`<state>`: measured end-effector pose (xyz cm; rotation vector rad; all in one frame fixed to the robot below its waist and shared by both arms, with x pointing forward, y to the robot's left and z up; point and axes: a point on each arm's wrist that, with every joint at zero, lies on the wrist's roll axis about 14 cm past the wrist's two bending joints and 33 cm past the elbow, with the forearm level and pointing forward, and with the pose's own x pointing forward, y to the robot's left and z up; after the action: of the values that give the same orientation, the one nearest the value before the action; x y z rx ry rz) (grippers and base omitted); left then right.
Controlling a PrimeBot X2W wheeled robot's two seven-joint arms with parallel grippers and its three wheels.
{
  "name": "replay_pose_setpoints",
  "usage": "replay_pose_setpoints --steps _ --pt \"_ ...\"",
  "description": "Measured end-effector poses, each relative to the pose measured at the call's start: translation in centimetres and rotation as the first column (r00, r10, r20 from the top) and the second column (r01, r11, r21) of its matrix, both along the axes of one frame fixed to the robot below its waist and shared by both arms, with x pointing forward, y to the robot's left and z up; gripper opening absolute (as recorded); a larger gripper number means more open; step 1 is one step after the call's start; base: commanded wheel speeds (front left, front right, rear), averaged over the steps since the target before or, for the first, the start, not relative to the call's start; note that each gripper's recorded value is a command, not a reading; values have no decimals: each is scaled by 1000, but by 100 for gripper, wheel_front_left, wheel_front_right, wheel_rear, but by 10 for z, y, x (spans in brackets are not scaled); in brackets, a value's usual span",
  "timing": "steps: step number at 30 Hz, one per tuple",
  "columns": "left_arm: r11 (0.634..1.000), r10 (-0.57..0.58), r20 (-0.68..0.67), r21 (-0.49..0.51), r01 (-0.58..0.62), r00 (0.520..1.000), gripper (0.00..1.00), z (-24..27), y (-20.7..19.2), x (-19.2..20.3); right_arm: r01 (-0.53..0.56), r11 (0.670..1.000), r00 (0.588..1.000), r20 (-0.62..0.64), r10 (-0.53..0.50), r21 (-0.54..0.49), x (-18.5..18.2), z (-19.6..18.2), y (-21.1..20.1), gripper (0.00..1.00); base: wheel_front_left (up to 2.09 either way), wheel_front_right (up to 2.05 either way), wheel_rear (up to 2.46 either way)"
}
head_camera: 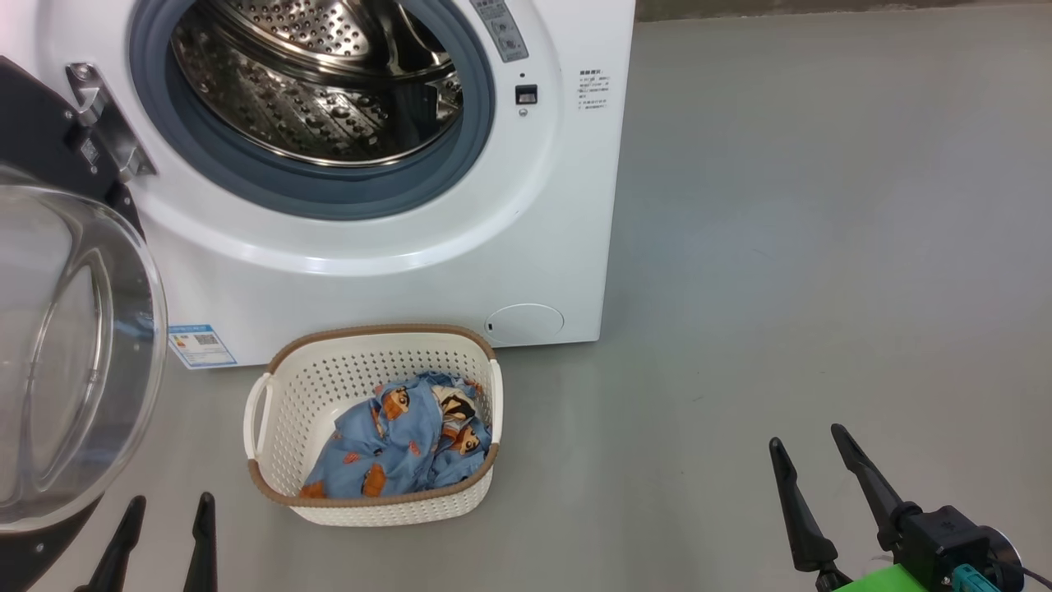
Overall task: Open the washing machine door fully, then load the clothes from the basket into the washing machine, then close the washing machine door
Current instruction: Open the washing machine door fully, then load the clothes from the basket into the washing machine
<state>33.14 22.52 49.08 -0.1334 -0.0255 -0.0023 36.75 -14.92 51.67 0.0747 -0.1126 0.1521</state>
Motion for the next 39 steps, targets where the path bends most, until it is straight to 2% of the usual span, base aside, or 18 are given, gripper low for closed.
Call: replay_pose_setpoints --steps 14,39 --pt "999 38 -18 -5 -38 999 100 -6 8 -4 -4 1000 1000 3 4 2 1 1 1 100 0 0 0" --pt "999 41 -26 -9 -41 999 100 -9 9 -8 -17 1000 1000 8 17 2 2 3 6 100 12 -12 0"
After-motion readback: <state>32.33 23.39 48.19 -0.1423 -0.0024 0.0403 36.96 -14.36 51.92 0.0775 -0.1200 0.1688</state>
